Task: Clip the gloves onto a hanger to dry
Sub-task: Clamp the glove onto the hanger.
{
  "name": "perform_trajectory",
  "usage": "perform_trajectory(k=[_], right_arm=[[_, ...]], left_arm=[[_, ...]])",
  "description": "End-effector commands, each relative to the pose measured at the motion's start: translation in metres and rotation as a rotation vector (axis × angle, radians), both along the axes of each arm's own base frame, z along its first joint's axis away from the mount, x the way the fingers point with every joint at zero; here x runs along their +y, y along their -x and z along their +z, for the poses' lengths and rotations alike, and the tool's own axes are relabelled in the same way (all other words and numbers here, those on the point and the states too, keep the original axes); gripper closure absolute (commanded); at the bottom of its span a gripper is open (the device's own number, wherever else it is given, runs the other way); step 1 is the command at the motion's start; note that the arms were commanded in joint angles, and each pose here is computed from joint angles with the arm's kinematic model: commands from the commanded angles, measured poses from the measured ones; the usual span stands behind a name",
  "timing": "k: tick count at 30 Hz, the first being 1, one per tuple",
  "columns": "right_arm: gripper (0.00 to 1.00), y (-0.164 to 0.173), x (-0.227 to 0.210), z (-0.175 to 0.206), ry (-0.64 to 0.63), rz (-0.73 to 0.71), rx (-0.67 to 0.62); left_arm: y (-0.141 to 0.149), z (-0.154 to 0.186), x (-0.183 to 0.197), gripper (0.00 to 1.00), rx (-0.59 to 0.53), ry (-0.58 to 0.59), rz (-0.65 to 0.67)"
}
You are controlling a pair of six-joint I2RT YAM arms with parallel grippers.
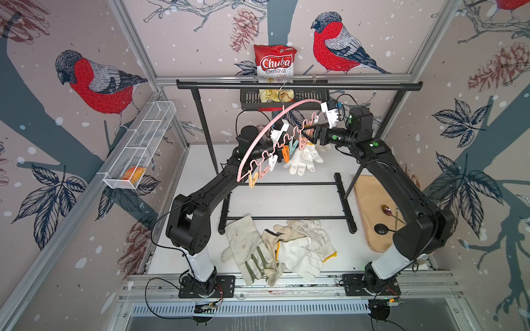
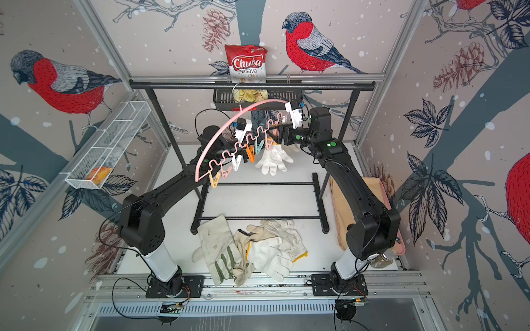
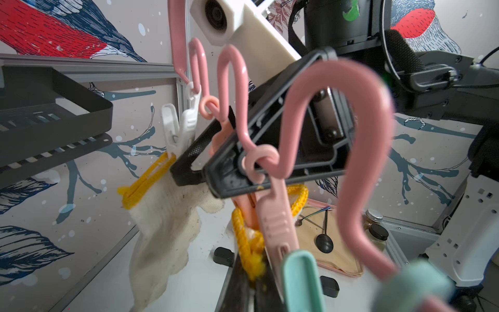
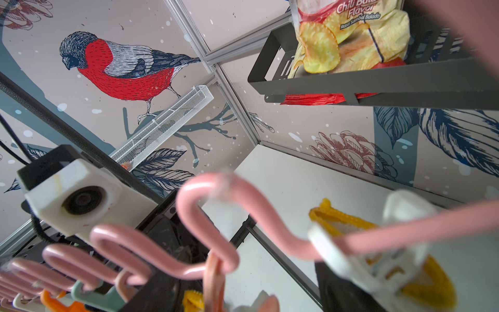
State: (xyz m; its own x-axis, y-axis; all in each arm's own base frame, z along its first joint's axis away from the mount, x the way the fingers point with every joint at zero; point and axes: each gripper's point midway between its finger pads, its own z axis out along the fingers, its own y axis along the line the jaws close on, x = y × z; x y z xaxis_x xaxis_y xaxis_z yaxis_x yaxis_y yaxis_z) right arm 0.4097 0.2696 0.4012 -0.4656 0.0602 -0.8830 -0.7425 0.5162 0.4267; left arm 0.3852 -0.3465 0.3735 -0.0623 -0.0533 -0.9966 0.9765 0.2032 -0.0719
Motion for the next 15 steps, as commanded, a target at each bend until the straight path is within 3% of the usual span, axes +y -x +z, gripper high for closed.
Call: perform_trajectory(k=[1,15], right_arm=[[0.23,0.0,-0.002,0.004,0.004,-0.011,-0.02],[0.15,0.006,-0.011,-0.005,0.029,-0.051,0.001]], left_arm=[[-0.004,0.011,0.006,0.91,-0.069,0.016,0.051],[-0.032,0.0,0.04,0.77,-0.062,0.009,0.27]])
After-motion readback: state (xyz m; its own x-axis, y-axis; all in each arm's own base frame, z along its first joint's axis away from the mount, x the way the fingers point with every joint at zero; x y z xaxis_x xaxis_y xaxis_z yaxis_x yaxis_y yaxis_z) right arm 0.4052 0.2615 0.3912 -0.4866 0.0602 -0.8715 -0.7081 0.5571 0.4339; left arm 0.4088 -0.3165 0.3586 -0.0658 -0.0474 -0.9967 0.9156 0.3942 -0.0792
